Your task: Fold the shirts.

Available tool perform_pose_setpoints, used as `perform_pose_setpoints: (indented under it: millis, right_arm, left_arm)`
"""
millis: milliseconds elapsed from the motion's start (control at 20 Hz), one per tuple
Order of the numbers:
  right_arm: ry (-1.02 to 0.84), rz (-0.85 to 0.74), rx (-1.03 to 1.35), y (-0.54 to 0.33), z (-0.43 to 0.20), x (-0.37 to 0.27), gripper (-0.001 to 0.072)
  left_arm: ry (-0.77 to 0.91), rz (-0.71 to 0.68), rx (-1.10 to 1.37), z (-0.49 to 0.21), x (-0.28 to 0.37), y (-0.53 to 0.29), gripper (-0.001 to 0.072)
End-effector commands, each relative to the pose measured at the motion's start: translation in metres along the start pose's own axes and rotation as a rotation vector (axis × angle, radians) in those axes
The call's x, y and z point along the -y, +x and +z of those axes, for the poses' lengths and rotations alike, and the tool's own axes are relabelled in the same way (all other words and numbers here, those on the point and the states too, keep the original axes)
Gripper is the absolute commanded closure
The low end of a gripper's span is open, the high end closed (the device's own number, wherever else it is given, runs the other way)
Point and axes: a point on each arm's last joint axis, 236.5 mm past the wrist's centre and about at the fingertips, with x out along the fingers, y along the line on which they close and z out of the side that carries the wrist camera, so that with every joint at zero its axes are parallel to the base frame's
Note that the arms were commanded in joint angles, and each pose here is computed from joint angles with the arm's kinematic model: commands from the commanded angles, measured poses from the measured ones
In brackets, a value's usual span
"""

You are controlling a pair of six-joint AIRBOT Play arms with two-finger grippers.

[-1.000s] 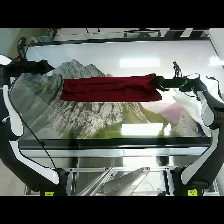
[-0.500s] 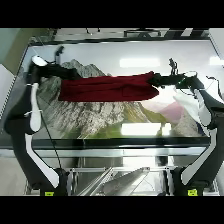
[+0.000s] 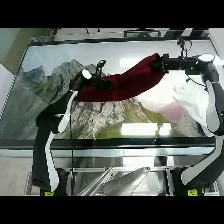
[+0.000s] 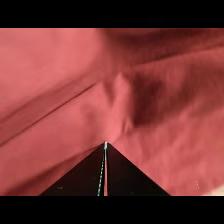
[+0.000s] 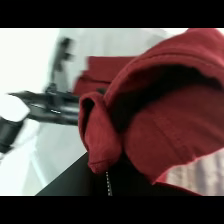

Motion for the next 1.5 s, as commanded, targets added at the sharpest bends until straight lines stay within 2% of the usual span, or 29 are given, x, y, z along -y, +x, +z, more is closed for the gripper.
perform_pose_setpoints:
  millis: [0,300,400,550,750,900,1000,1050,1100,1150,1250,1350,1450]
  right_arm:
    - [-0.023,0.056,-0.013,-0.008,-0.001,-0.034,0.0694]
    - [-0.011,0.06,-0.022,-0.008,-0.003,-0.036,0.0694]
    - [0.009,0.061,-0.023,-0.008,-0.003,-0.036,0.0693]
    - [0.023,0.051,0.0,0.01,0.001,-0.04,0.0694]
    - [-0.08,0.036,0.079,0.106,-0.004,-0.077,0.0693]
    - [-0.179,0.068,0.197,0.204,-0.029,-0.123,0.0692]
    - [-0.213,0.014,0.297,0.264,-0.057,-0.13,0.0692]
    - [-0.228,-0.034,0.327,0.292,-0.077,-0.124,0.0639]
    - [-0.238,-0.075,0.331,0.321,-0.104,-0.117,0.0301]
    - [-0.275,-0.073,0.3,0.347,-0.132,-0.116,0.0159]
    - [-0.316,-0.057,0.252,0.38,-0.167,-0.11,0.0149]
    - [-0.308,-0.064,0.256,0.38,-0.162,-0.1,0.0149]
    - [-0.31,0.026,0.251,0.366,-0.142,-0.116,0.0149]
  left_arm:
    - [0.007,0.01,0.074,0.012,0.024,0.024,0.0683]
    - [0.042,-0.007,0.112,0.025,0.049,0.027,0.0685]
    - [0.08,-0.045,0.092,0.036,0.067,0.001,0.0685]
    - [0.091,-0.064,0.057,0.043,0.073,-0.081,0.0686]
    - [0.06,-0.031,0.071,0.045,0.049,-0.216,0.0686]
    - [0.019,0.031,0.153,0.05,0.028,-0.3,0.0686]
    - [-0.004,0.073,0.215,0.053,0.014,-0.338,0.0685]
    - [-0.011,0.09,0.237,0.054,0.009,-0.352,0.0685]
    - [-0.019,0.103,0.254,0.054,0.003,-0.362,0.0685]
    - [-0.03,0.114,0.266,0.054,-0.003,-0.369,0.0684]
    - [-0.061,0.124,0.271,0.051,-0.012,-0.376,0.0685]
    - [-0.071,0.117,0.237,0.041,-0.014,-0.378,0.0685]
    - [-0.079,0.115,0.216,0.035,-0.016,-0.379,0.0685]
